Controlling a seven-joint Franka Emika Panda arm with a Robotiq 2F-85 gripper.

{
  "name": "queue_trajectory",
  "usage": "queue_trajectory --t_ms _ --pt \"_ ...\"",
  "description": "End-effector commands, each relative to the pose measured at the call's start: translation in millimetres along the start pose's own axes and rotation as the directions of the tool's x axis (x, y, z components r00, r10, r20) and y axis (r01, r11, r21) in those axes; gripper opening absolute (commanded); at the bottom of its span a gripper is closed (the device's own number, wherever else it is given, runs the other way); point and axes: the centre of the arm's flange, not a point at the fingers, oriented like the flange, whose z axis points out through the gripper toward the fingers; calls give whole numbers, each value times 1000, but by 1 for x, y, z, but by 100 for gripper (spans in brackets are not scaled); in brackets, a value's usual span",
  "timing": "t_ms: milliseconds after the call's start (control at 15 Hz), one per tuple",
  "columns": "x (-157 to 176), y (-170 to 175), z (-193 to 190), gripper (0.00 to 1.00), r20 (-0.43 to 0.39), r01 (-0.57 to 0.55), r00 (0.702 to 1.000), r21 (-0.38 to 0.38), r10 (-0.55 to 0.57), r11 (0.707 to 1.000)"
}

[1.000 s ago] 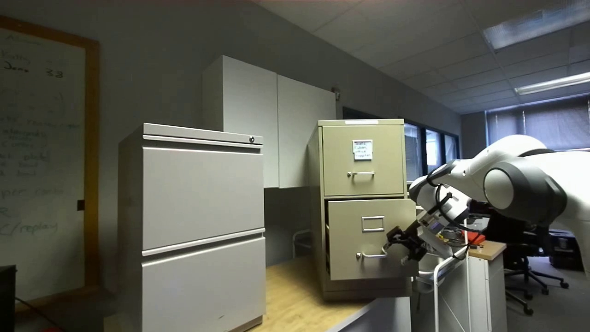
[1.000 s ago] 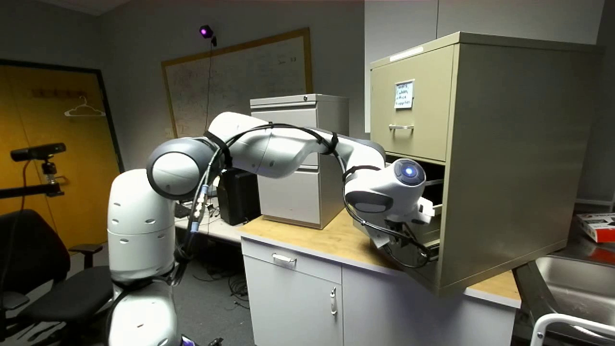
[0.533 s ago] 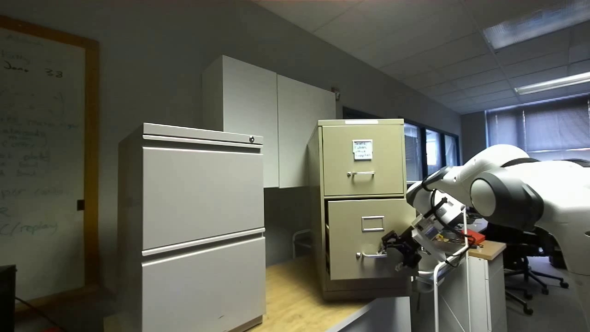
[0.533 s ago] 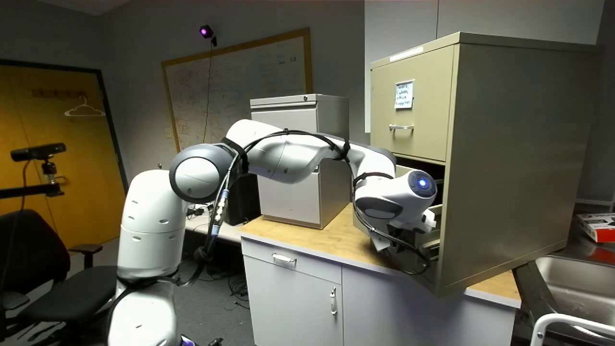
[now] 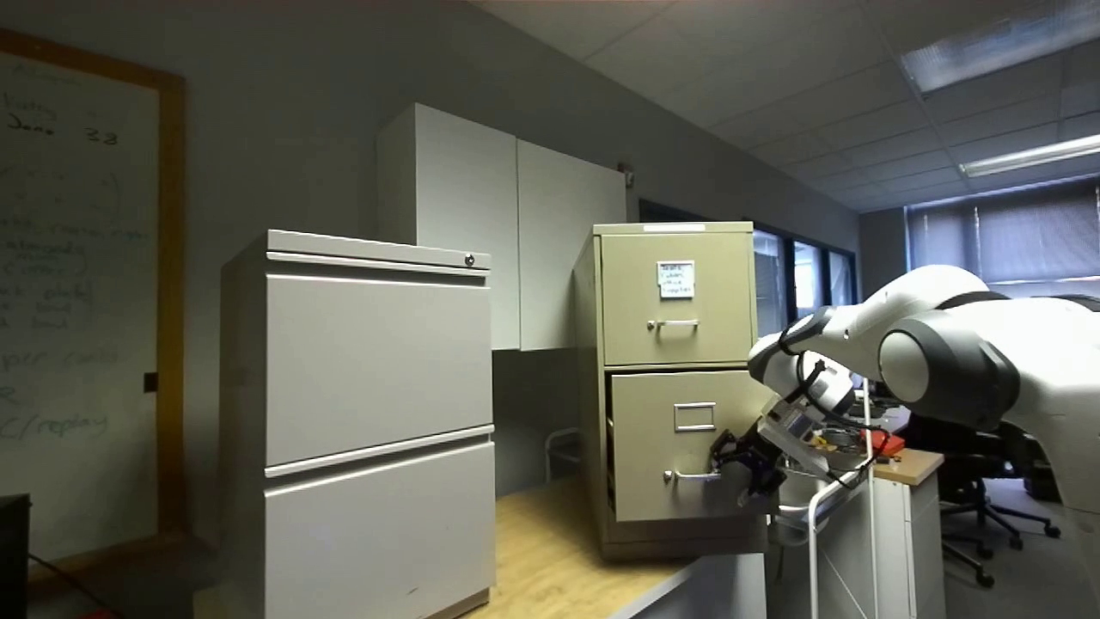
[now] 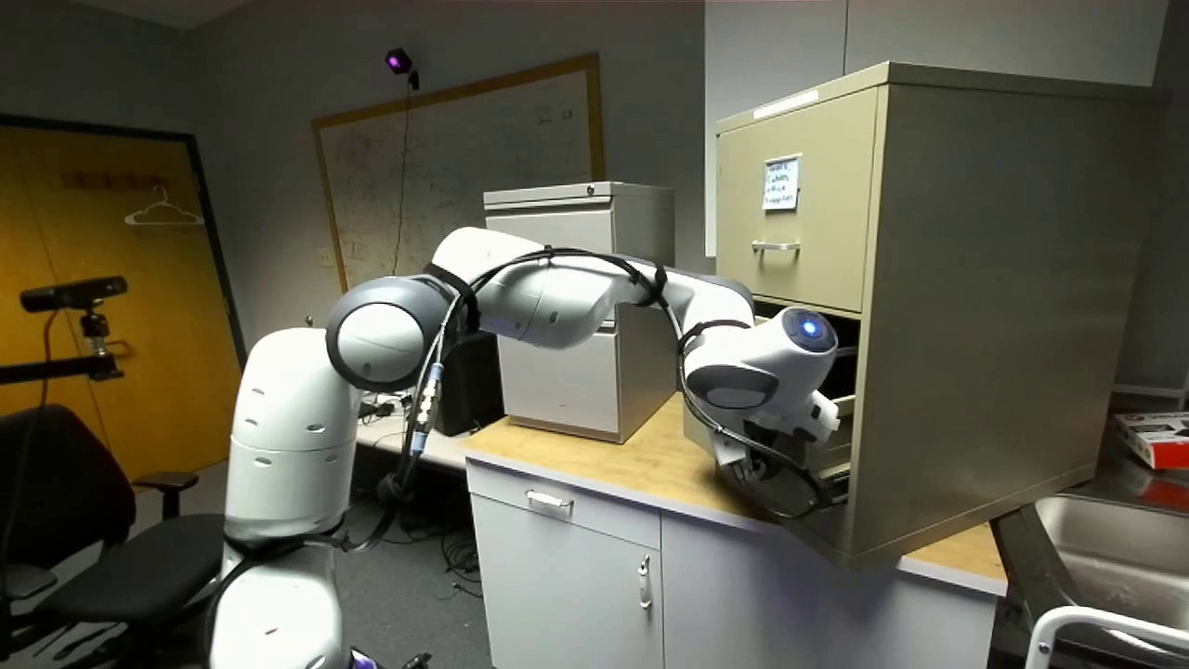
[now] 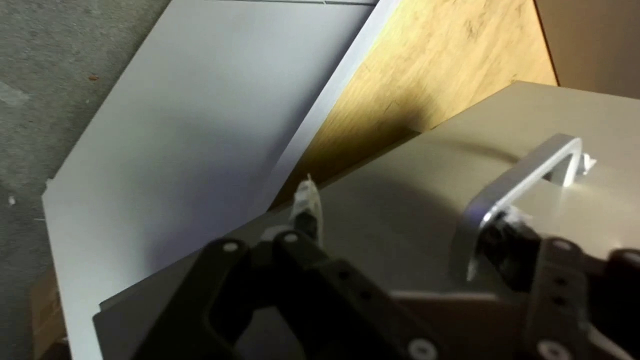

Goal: Open the bottom drawer of the cabinet to the right.

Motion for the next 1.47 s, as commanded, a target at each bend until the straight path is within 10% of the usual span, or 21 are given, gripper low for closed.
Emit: queue_trajectory --t_ms 0,400,733,867,933,1067,1400 --pt "7 -39 18 50 -8 -19 1000 -182 18 983" --pt "-41 -102 47 3 -152 -94 988 -419 33 903" --pt "-79 -89 65 4 -339 -143 935 -627 -103 765" --pt "-94 -73 57 4 -340 -240 939 -539 52 807" --pt "-99 -64 48 4 -233 -35 967 -528 -106 848" --pt "-107 -57 40 4 -230 10 963 -500 -143 866" --pt "-123 -127 18 4 -207 89 952 -519 -225 850"
